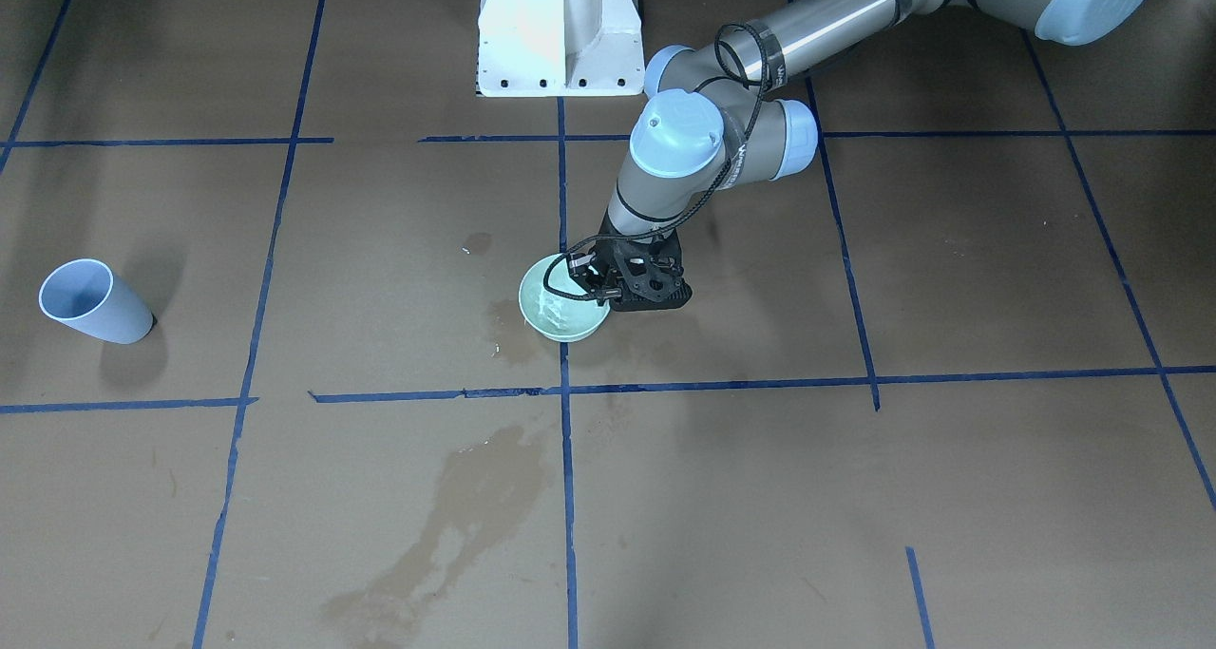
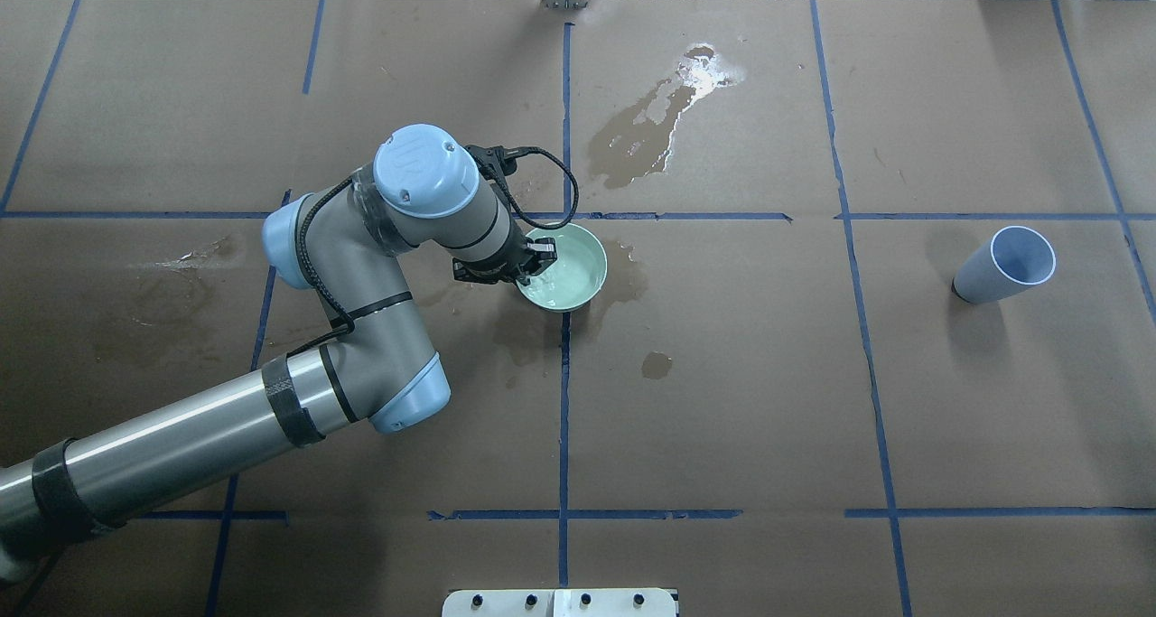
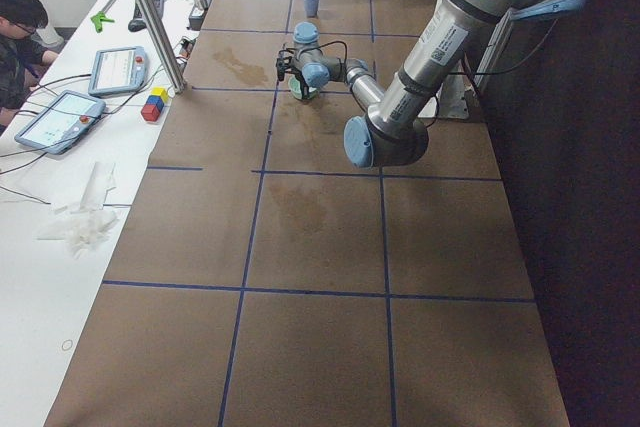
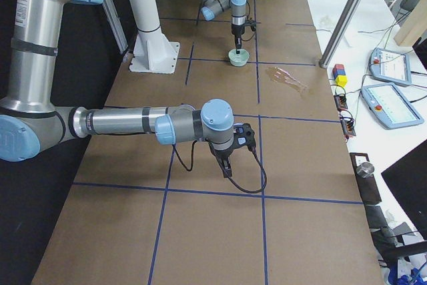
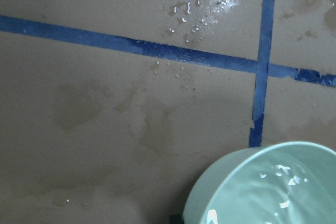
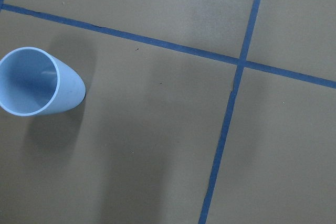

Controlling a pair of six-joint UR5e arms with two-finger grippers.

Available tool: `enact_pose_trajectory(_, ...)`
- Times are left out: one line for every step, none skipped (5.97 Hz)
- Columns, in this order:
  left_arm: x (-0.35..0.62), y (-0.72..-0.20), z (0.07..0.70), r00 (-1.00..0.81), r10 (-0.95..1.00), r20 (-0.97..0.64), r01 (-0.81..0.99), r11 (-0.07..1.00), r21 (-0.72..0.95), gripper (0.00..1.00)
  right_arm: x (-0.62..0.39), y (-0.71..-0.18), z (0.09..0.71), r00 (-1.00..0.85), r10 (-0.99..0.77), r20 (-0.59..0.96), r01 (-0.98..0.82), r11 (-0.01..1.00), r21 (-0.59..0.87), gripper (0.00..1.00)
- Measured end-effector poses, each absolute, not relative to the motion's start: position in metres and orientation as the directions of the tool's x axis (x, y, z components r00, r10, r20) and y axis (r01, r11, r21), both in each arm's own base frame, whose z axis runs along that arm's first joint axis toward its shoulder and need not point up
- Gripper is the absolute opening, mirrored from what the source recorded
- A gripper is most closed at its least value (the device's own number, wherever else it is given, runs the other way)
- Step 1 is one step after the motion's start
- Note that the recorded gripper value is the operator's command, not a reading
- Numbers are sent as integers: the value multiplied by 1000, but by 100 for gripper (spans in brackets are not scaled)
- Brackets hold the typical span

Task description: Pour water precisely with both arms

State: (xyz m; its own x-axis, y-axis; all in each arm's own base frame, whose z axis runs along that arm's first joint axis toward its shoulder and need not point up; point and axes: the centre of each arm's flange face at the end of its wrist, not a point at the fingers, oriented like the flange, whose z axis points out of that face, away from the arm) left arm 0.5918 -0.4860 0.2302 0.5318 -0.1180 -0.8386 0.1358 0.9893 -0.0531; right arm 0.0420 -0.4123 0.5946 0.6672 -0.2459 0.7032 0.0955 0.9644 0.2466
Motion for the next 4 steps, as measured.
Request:
enact_pose_trajectory(591,-486,229,531,-114,-840,135,990,-50,94,42,-413,594,667,-247,703,96,964,248,100)
enact_pose_trajectory(582,-490,223,522,-110,-846,141,989,-42,96,41,-414,592,666,-251,702,96,963,253,100)
enact_pose_trajectory(560,-495,221,510,-115,-853,151,988,-43,96,40,-416,588,665,-258,701,98,961,260,100)
enact_pose_trajectory(527,-500,228,506,-117,-855,151,988,-46,96,39,-421,583,664,-265,700,99,958,270,100)
